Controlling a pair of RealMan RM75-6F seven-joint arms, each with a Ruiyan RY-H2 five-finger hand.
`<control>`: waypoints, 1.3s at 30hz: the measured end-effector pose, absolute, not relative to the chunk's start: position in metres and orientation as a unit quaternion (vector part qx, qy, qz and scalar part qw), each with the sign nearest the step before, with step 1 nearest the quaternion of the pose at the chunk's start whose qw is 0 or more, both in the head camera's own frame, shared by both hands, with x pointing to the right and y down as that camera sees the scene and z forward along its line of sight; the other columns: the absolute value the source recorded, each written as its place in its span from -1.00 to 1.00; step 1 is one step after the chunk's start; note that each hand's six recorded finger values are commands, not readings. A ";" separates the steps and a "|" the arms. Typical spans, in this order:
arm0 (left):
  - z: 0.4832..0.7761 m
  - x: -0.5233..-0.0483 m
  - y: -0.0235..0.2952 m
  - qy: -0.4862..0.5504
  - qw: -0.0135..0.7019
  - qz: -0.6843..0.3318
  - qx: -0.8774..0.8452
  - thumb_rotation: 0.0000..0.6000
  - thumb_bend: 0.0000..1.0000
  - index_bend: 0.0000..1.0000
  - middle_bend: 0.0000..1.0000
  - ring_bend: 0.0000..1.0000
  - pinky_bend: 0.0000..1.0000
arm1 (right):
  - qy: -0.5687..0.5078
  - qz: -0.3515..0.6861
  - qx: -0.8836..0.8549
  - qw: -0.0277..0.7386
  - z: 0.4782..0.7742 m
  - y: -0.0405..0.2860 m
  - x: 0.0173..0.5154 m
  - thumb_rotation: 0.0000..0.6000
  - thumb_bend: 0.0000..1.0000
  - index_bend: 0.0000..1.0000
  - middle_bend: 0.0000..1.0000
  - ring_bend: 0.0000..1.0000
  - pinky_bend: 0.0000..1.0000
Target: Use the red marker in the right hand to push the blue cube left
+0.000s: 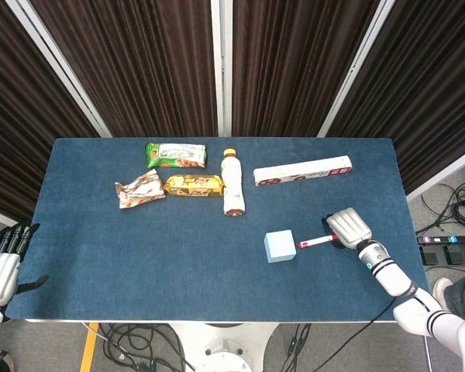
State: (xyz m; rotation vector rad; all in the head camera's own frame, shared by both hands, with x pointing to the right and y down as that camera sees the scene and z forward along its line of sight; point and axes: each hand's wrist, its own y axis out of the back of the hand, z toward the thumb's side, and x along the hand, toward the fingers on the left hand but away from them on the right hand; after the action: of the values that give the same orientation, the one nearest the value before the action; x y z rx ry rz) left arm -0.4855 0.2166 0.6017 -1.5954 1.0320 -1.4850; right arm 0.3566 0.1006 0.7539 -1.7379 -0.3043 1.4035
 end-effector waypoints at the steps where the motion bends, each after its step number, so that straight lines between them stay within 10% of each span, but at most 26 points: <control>1: 0.602 -0.486 0.216 0.400 0.357 -0.575 -0.618 1.00 -0.90 -0.83 -0.86 -0.95 -0.84 | -0.121 0.563 -0.696 0.429 0.755 0.101 0.356 1.00 -0.74 0.06 -0.01 0.50 0.76; 39: 0.605 -0.489 0.215 0.398 0.353 -0.577 -0.619 1.00 -0.90 -0.83 -0.86 -0.95 -0.84 | -0.114 0.572 -0.692 0.427 0.766 0.097 0.351 1.00 -0.59 0.34 0.23 0.55 0.76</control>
State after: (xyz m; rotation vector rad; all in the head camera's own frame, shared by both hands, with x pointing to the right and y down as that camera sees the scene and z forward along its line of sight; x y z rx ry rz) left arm -0.4891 0.2153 0.6050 -1.6015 1.0297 -1.4927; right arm 0.3506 0.0974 0.7659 -1.7282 -0.2843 1.4286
